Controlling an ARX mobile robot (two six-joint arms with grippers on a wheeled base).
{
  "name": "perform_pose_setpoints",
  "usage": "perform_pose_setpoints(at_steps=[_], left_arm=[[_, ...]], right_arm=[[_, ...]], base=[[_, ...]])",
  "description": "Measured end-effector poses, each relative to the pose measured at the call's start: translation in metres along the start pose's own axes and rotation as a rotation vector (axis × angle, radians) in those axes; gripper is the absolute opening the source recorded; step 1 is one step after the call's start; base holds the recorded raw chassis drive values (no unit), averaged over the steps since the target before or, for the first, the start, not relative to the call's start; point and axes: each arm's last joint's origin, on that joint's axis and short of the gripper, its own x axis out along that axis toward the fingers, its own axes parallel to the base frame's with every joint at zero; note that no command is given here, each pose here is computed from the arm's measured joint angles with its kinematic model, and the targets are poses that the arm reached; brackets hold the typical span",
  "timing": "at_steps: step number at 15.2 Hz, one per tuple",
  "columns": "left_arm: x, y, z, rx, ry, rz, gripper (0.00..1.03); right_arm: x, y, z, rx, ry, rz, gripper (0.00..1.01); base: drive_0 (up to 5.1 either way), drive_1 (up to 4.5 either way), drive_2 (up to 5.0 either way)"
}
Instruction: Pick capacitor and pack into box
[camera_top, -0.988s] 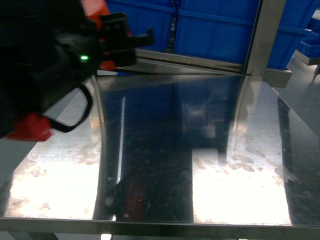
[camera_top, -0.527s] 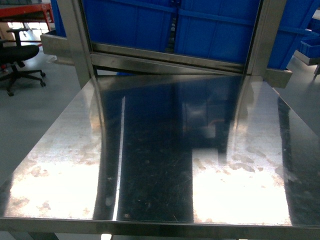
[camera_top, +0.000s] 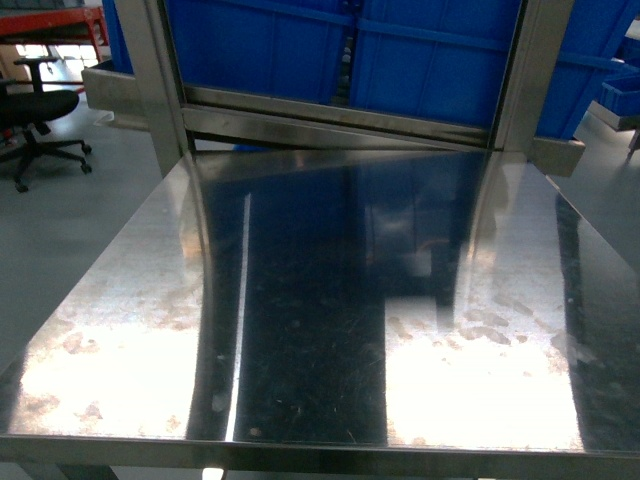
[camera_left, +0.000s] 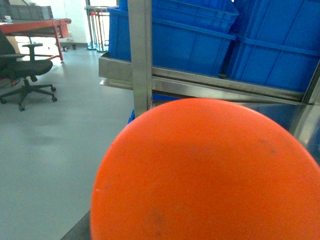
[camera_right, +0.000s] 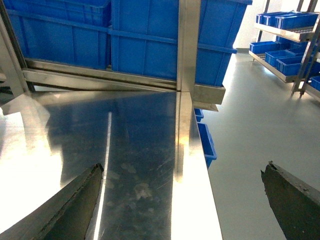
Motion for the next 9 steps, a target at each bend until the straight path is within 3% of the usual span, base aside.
perform_pose_setpoints(at_steps=[7, 8, 9], left_arm=[[-0.007, 0.01, -0.01, 0.001, 0.019, -0.016, 0.44], [-0.01, 0.015, -0.011, 0.001, 0.013, 0.017, 0.44], [-0.012, 0.015, -0.012, 0.001, 0.007, 0.011, 0.44]], right_arm=[[0.0, 0.0, 0.0, 0.0, 0.0, 0.0, 0.98], [0.0, 0.0, 0.0, 0.0, 0.0, 0.0, 0.98], [0.0, 0.0, 0.0, 0.0, 0.0, 0.0, 0.98]], base=[[0.0, 0.0, 0.0], [0.0, 0.0, 0.0], [0.0, 0.0, 0.0]])
